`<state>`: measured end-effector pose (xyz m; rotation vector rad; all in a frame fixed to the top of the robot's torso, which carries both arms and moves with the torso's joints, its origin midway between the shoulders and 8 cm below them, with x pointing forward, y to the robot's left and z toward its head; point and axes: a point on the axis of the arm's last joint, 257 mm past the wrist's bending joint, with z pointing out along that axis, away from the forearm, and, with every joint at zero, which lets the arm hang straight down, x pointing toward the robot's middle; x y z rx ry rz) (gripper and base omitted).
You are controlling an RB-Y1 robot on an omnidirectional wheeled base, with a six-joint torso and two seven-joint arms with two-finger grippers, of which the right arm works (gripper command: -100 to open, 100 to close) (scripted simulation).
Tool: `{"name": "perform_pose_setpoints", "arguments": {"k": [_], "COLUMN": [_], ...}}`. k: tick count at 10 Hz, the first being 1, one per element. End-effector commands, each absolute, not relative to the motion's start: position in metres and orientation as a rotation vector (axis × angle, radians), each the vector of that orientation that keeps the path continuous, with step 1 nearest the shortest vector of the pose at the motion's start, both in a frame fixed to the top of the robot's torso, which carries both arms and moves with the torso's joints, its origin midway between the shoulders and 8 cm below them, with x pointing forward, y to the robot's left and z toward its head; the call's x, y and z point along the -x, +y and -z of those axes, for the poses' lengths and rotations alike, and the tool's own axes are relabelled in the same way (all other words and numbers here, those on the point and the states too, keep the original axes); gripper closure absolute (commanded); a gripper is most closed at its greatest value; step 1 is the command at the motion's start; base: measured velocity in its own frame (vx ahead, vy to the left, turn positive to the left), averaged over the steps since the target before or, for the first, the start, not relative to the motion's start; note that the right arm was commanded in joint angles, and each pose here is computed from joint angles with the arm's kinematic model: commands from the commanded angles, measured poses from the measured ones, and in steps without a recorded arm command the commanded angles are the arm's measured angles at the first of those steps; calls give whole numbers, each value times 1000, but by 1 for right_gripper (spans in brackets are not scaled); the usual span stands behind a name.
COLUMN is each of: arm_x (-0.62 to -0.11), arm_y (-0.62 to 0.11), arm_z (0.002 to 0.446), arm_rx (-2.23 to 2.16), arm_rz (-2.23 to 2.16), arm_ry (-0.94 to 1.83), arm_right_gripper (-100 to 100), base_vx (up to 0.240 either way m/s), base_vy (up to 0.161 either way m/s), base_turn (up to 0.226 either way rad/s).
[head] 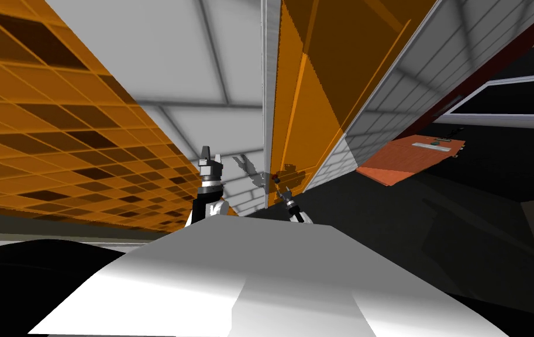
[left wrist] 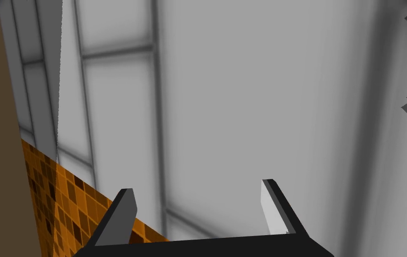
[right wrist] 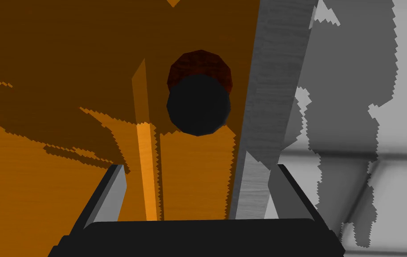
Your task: Pull the door open
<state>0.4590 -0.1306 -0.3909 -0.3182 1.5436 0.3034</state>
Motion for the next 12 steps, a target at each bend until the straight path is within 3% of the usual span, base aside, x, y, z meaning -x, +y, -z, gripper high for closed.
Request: {"name": "perform_pose_setpoints", "arguments": {"k": [1,5,6,12], "arm_x": [-462,-468,-468,-471], "arm_y": [-123,-106,-106,-127], "arm_z": [392,393,393,399], "arm_rx": [320,318,318,272], "arm_rz": [-308,-322,-322,-297], "arm_ry": [1545,1548,1548,1582], "arm_right_gripper": [-100,-100,100,100], "base_vx": [157,170,-27,-9], "base_vy": [23,-1,-3,2], "base_turn": [17,75,-31,4]}}
